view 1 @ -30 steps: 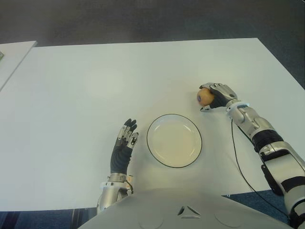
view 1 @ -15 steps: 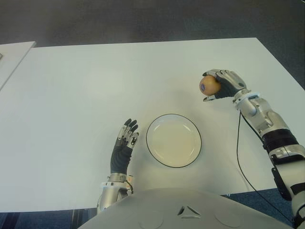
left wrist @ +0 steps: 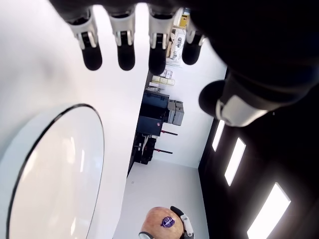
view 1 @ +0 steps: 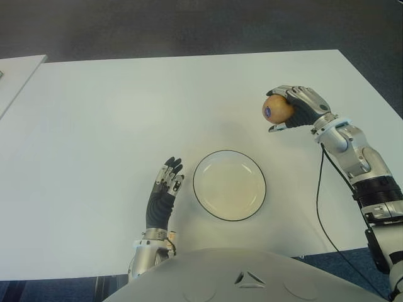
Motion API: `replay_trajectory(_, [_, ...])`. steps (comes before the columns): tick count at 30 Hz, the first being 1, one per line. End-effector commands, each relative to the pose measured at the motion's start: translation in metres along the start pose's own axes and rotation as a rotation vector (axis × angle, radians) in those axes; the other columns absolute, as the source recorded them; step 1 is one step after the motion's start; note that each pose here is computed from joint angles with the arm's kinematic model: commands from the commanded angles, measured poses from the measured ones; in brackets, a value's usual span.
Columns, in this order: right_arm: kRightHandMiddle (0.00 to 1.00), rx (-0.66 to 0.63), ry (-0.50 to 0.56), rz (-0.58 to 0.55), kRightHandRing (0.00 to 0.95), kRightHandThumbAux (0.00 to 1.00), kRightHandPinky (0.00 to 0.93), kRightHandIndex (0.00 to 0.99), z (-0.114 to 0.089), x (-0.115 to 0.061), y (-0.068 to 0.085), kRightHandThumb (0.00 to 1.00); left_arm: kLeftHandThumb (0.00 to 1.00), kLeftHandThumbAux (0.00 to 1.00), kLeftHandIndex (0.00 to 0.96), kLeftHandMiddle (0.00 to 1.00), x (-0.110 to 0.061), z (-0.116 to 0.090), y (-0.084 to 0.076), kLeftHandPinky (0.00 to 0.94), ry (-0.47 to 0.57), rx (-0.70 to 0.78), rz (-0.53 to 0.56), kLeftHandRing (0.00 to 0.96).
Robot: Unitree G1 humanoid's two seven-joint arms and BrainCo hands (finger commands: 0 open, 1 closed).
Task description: Put the apples into the plate.
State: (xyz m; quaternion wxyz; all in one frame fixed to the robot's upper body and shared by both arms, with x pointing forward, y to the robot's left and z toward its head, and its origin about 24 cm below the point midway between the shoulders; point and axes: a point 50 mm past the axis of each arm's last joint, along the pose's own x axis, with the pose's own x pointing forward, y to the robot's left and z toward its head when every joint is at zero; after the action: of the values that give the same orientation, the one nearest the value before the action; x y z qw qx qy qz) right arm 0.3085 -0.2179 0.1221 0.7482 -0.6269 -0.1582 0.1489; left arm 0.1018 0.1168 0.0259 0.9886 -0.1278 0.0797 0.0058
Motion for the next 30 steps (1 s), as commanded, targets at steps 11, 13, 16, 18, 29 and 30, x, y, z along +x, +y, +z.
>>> replay_trajectory(11, [0.872,0.009,-0.027,0.019,0.857,0.767,0.825,0.808,0.008,-0.001,-0.014,0.653,0.267,0.535,0.108,0.128,0.003,-0.002,-0.009,0.149,0.001,-0.05,-0.007,0.111])
replay_trajectory(13, [0.859,0.021,-0.029,0.03,0.843,0.772,0.814,0.795,0.01,-0.001,-0.015,0.644,0.266,0.533,0.105,0.127,0.003,-0.002,-0.008,0.144,0.001,-0.047,-0.007,0.11])
replay_trajectory(16, [0.845,0.034,-0.036,0.042,0.829,0.779,0.803,0.78,0.015,-0.002,-0.016,0.63,0.262,0.531,0.101,0.124,0.003,-0.002,-0.008,0.139,-0.001,-0.039,-0.007,0.108])
replay_trajectory(18, [0.838,0.041,-0.045,0.046,0.821,0.783,0.801,0.771,0.019,-0.004,-0.017,0.617,0.258,0.529,0.099,0.123,0.003,-0.002,-0.008,0.137,-0.001,-0.038,-0.007,0.106])
replay_trajectory(29, [0.817,0.081,-0.166,0.028,0.799,0.741,0.787,0.545,0.058,-0.013,-0.014,0.676,0.251,0.512,0.096,0.115,0.004,-0.004,-0.007,0.117,0.011,-0.032,-0.01,0.096])
replay_trajectory(30, [0.816,0.087,-0.179,0.027,0.798,0.736,0.785,0.524,0.062,-0.015,-0.013,0.684,0.25,0.512,0.096,0.114,0.004,-0.004,-0.007,0.12,0.011,-0.03,-0.01,0.096])
